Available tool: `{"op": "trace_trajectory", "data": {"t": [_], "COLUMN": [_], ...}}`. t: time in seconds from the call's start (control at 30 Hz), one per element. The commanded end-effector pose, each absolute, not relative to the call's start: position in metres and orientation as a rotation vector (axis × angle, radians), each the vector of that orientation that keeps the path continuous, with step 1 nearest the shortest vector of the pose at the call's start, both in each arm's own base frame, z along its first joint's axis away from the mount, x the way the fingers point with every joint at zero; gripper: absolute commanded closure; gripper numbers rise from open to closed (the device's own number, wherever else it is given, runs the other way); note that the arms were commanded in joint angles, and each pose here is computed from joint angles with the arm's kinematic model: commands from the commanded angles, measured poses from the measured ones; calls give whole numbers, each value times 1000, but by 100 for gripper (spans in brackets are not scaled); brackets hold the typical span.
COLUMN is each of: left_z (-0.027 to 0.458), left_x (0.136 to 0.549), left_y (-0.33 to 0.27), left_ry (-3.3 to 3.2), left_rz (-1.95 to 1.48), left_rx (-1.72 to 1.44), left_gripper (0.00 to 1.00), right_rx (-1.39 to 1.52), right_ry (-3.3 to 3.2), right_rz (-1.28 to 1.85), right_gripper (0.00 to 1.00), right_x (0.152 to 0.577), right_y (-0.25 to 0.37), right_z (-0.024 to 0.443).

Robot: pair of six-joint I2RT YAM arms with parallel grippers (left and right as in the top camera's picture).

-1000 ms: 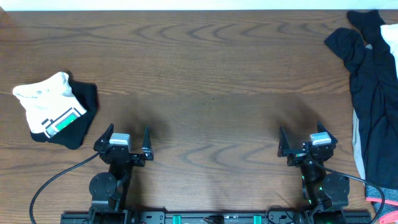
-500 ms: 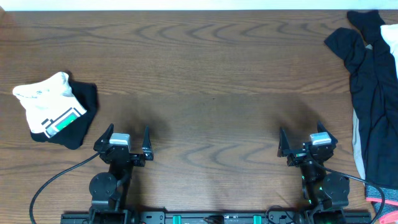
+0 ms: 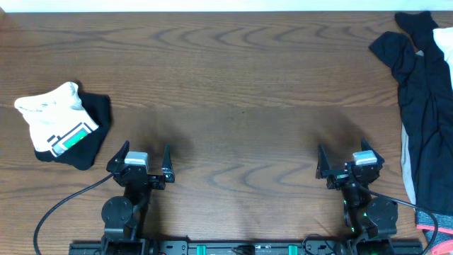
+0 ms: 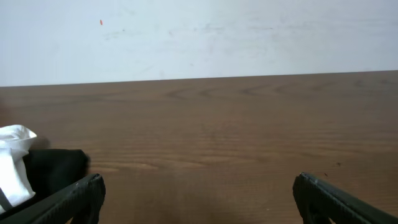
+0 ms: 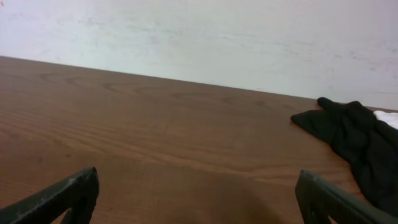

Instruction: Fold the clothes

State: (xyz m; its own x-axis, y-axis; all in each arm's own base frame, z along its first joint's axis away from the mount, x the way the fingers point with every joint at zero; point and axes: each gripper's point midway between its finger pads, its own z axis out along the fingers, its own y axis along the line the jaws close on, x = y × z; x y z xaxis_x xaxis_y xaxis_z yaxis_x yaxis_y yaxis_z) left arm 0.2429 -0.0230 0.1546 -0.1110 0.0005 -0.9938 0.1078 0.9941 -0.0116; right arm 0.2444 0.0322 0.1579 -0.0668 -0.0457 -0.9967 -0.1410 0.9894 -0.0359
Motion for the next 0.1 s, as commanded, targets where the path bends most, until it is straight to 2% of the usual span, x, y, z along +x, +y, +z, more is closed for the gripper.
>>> {"op": "trace_trajectory", "data": {"t": [0.0,0.07], "left_z": [139,139], "left_x": [243,243], "left_y": [-22,-22], "left_ry": [1714,1714], "left_rz": [-77,-77], "left_rx": [90,90], "left_gripper": [2,2], "right_rx": [-150,-150], "right_ry": [1637,1637], "right_rz": [67,67], "right_gripper": [1,1], "right_x": [244,244], "right_y": [31,31], "right_z": [157,157]}}
